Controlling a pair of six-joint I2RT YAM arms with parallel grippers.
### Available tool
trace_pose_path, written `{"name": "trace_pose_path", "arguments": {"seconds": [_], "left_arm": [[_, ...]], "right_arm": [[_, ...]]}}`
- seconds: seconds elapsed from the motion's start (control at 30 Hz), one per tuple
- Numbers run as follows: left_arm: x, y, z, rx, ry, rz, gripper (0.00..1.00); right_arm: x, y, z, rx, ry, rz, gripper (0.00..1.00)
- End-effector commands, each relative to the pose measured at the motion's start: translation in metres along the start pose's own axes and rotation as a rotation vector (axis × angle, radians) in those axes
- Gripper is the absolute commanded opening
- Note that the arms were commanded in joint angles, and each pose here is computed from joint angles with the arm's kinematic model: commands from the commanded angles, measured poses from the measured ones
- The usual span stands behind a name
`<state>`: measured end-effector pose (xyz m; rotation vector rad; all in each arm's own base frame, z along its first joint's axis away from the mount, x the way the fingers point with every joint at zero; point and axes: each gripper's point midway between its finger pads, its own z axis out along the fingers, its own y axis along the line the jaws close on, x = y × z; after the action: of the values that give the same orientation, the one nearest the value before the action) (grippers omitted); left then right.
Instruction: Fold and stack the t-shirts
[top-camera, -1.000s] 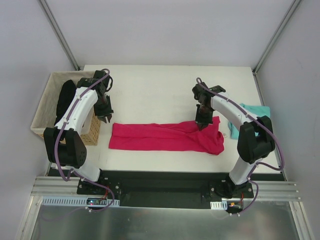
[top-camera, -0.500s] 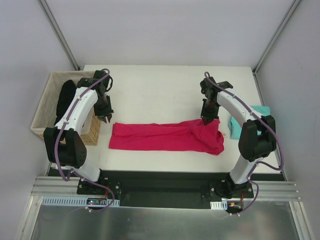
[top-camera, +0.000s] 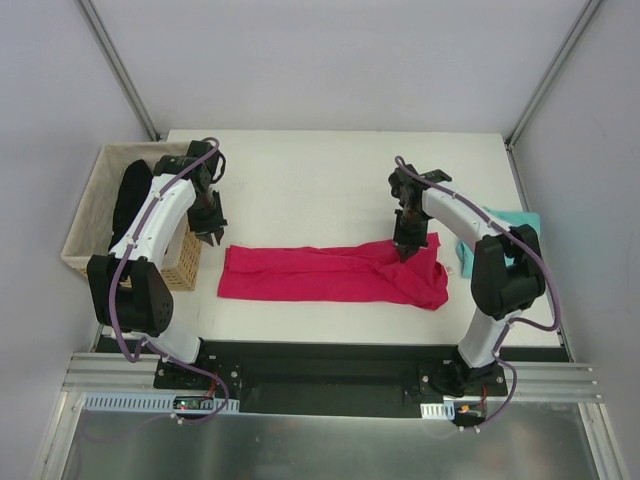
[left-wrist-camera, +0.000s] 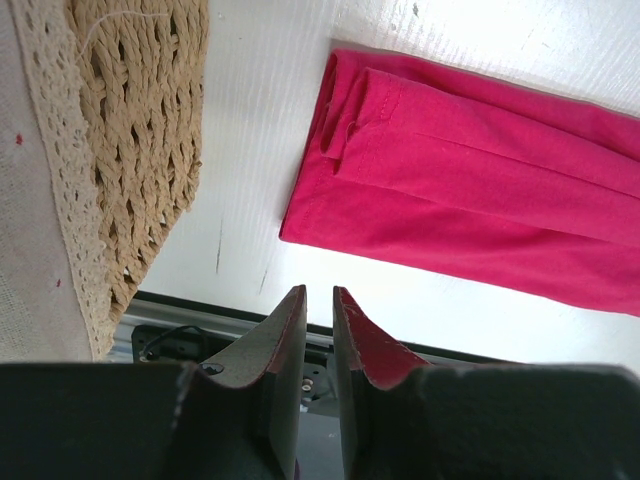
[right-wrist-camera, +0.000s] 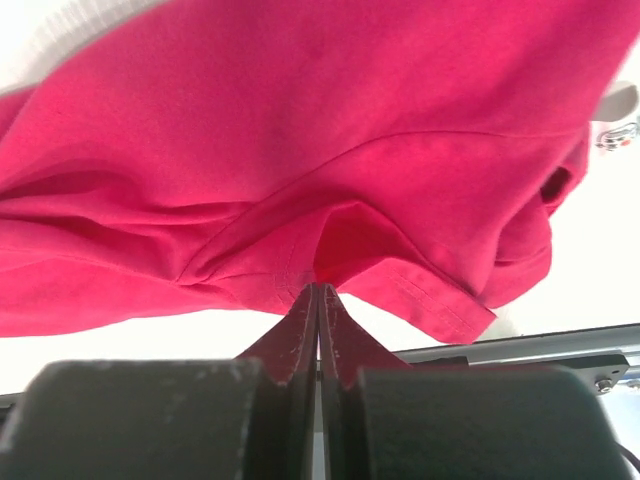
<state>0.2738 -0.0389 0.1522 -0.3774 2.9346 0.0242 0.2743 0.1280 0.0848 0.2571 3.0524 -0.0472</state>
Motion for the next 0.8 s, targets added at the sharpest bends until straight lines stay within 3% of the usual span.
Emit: {"name": "trace_pose_path", "arguments": {"seconds": [0.0,0.1,0.13,0.2,0.23,0.47,0.77], "left_arm": [[0.002,-0.002,-0.005,0.008,-0.001,-0.001,0.17],[0.003,-0.001,-0.005,0.003,-0.002,0.001,0.17],[0.003,-0.001,-0.004,0.003,0.0,-0.001,0.17],[0.003,-0.001,-0.004,0.003,0.0,0.001,0.17],[0.002,-0.001,-0.004,0.002,-0.004,0.001,0.17],[-0.002,-0.003,-0.001,0.011,-0.018,0.001,0.17],[0.005,-0.001,0.014,0.001,0.009,0.006,0.16]], "right_arm": [[0.006,0.006,0.006,0.0,0.046,-0.031,0.01],[0.004,0.006,0.008,0.011,0.046,-0.035,0.03],[0.002,0.006,0.009,0.02,0.048,-0.032,0.18],[-0.001,0.004,0.008,0.038,0.038,-0.037,0.37],[-0.004,0.002,0.007,0.053,0.029,-0.038,0.41],[-0.031,-0.008,-0.029,0.086,-0.148,-0.019,0.42],[-0.041,-0.009,-0.055,0.038,-0.273,0.022,0.4]]}}
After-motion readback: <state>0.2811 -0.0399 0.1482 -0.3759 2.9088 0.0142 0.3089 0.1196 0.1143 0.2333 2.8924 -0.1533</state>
